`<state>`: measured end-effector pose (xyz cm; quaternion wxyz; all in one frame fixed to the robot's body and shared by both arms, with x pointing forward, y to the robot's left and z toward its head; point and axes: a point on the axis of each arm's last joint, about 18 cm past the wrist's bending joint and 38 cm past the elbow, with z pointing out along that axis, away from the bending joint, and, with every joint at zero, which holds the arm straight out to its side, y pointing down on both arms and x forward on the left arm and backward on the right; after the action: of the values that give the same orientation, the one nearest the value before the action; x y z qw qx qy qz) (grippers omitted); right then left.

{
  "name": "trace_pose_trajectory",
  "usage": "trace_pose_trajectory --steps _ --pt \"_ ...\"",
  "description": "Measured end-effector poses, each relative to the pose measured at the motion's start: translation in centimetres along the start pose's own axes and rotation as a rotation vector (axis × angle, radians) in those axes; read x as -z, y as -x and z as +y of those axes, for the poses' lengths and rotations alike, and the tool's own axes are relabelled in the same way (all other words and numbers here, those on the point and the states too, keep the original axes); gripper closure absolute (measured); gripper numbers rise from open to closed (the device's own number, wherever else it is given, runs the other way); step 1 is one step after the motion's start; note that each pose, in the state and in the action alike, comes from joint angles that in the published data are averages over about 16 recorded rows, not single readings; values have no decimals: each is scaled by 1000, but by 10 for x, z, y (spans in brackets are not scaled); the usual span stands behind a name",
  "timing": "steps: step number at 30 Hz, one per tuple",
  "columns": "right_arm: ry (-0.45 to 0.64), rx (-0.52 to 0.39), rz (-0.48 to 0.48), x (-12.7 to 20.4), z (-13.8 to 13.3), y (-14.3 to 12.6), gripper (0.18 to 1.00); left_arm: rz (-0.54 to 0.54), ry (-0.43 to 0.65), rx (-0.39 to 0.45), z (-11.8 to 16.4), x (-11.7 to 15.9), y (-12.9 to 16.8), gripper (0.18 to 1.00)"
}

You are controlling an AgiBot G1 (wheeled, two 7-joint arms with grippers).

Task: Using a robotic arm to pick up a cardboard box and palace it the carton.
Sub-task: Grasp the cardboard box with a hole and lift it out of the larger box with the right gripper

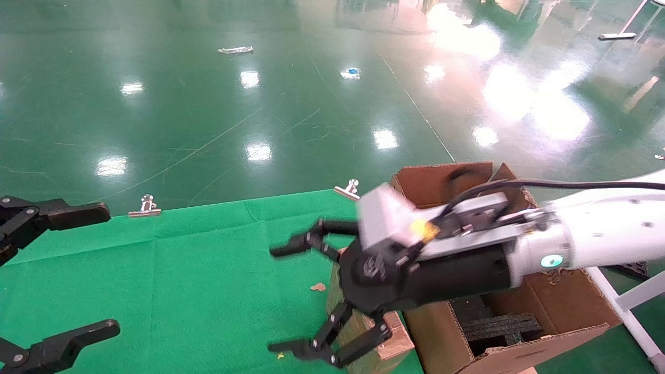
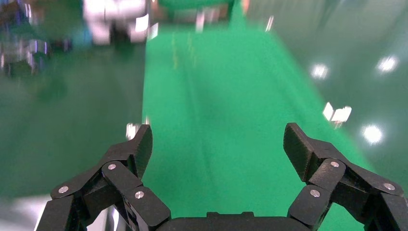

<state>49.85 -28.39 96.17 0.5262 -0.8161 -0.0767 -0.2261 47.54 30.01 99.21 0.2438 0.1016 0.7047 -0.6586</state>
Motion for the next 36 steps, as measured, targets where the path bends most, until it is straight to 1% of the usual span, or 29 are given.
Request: trace_pose_trajectory --steps 5,11,19,24,29,36 --pt "193 10 -34 -12 16 -7 178 0 0 0 0 0 0 184" --pt "357 63 -62 -15 19 -16 178 0 0 0 0 0 0 184" --pt "488 181 -71 -3 -2 -30 178 0 0 0 0 0 0 184" --pt "566 231 -68 8 -15 -37 178 0 0 0 0 0 0 184" --pt "661 250 -77 13 -18 -42 178 0 0 0 0 0 0 184" --pt "781 241 -107 9 -18 -46 178 0 0 0 0 0 0 184"
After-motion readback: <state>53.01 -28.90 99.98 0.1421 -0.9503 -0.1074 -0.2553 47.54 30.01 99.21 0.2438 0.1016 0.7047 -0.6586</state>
